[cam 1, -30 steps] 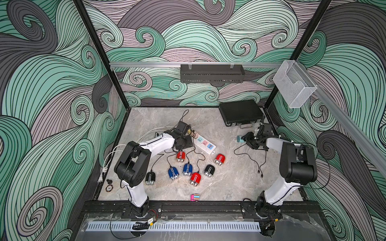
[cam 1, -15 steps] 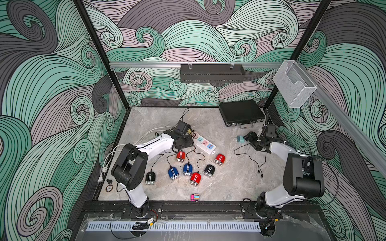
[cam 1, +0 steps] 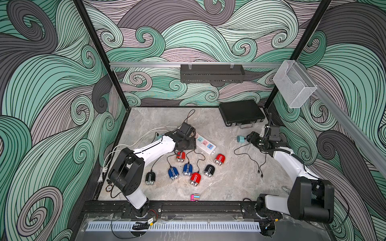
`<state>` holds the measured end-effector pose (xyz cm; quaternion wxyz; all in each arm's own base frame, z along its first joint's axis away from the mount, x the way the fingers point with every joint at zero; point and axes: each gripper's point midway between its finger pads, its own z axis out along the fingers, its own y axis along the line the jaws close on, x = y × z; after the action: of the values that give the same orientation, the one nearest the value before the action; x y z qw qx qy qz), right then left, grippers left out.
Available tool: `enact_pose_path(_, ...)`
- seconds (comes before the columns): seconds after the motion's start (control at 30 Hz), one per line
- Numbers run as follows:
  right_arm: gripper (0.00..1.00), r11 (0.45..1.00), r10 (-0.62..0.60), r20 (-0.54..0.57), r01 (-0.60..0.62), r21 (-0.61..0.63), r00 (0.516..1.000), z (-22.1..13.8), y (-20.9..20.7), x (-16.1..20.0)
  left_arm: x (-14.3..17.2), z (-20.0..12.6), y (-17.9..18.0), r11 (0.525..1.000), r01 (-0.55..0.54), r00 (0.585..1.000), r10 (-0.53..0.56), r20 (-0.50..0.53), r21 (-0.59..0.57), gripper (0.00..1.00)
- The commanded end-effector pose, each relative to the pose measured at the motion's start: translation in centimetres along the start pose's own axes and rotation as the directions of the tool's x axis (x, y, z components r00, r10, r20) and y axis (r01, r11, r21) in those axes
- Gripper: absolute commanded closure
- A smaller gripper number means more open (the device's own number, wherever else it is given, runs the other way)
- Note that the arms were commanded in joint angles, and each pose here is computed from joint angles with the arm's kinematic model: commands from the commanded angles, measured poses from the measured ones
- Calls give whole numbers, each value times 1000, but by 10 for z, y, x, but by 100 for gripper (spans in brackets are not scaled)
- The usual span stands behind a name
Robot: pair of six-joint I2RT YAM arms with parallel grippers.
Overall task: Unplug the electric shaver
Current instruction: Place the plug at the center of the board, then pick up the electric shaver from the center of the board.
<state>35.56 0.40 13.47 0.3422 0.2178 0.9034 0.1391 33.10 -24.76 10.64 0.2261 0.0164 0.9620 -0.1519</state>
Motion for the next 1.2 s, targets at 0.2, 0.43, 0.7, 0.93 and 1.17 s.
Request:
enact_pose_path(0.2, 32, 984, -180, -4, 180, 1, 984, -23, 36, 12, -3, -22, -20, 997, -80, 996, 80, 36, -2, 28)
enact_pose_path(0.43, 32, 965, -250, -32, 246, -88, 968, -32, 65, 25, 8, -29, -22, 993, -119, 992, 120, 36, -13, 28)
enact_pose_path(0.7, 33, 934, -336, -88, 319, -162, 938, -32, 89, 56, 27, -39, -24, 987, -159, 987, 160, 30, -22, 28)
enact_pose_path(0.93, 33, 904, -403, -119, 375, -204, 908, -31, 109, 84, 52, -45, -24, 982, -187, 982, 187, 15, -35, 28)
enact_pose_path(1.17, 33, 886, -443, -135, 409, -218, 886, -29, 119, 100, 74, -59, -21, 977, -212, 976, 212, 37, -25, 28)
